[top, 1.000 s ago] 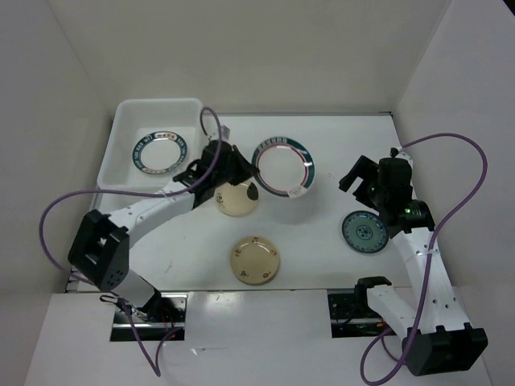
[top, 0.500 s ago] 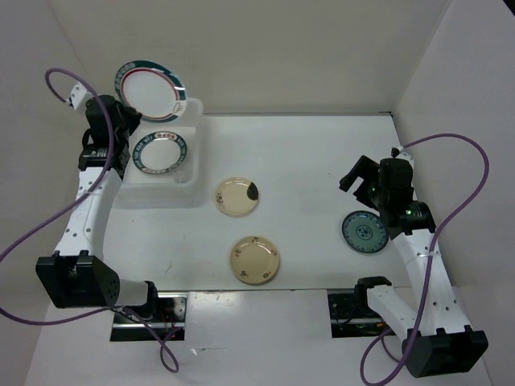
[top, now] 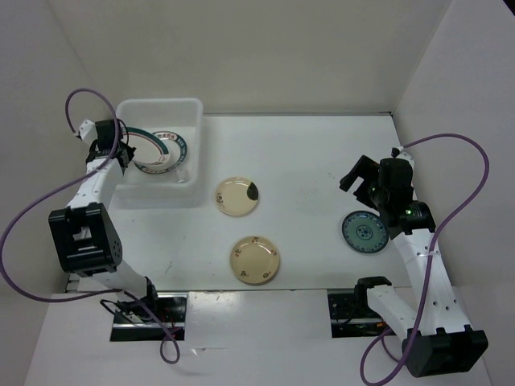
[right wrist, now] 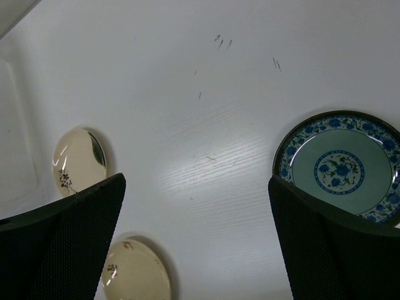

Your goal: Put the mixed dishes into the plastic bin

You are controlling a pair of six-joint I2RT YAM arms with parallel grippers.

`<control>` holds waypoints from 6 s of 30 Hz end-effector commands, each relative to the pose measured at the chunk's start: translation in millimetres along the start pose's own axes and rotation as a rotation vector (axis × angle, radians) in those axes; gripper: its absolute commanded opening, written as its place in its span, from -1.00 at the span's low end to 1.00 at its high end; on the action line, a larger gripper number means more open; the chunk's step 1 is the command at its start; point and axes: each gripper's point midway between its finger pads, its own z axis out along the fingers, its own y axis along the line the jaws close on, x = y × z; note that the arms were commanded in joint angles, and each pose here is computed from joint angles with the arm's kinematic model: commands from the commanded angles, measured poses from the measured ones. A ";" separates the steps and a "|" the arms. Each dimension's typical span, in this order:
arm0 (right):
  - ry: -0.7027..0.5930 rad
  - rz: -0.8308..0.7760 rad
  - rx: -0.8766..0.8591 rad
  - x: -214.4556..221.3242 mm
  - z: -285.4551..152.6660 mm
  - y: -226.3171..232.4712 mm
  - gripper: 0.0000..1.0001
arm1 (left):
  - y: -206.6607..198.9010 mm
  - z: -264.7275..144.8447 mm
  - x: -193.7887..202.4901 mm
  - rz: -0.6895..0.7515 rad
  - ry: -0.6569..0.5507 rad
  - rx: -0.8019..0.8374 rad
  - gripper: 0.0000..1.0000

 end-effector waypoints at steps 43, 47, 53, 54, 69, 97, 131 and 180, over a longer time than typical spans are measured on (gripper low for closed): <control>-0.076 0.015 -0.016 -12.8 -8.7 5.3 1.00 | -124.2 -151.8 11.9 0.087 0.167 0.656 1.00; -0.066 0.003 -0.033 -7.2 -9.9 9.1 1.00 | -92.3 -203.3 99.7 0.009 0.342 0.675 1.00; -0.058 -0.016 -0.063 -2.7 -13.4 17.3 1.00 | -38.1 -254.4 131.8 -0.299 0.375 0.635 1.00; -0.058 -0.016 -0.064 -2.7 -13.5 17.3 1.00 | -31.3 -273.3 140.0 -0.336 0.407 0.679 1.00; -0.058 -0.024 -0.082 -0.9 -16.5 21.8 1.00 | -20.4 -223.4 288.6 -0.245 0.456 0.405 0.97; -0.018 -0.031 -0.054 5.6 -4.6 19.1 1.00 | -36.9 -144.9 369.4 -0.268 0.347 0.163 -0.16; -0.088 -0.015 -0.065 -5.4 -19.2 19.3 1.00 | -177.6 -144.5 40.7 -0.398 -0.001 0.574 -1.00; -0.079 0.001 -0.036 -3.5 -15.2 15.3 1.00 | -78.2 54.4 7.0 -0.355 -0.048 0.187 -0.45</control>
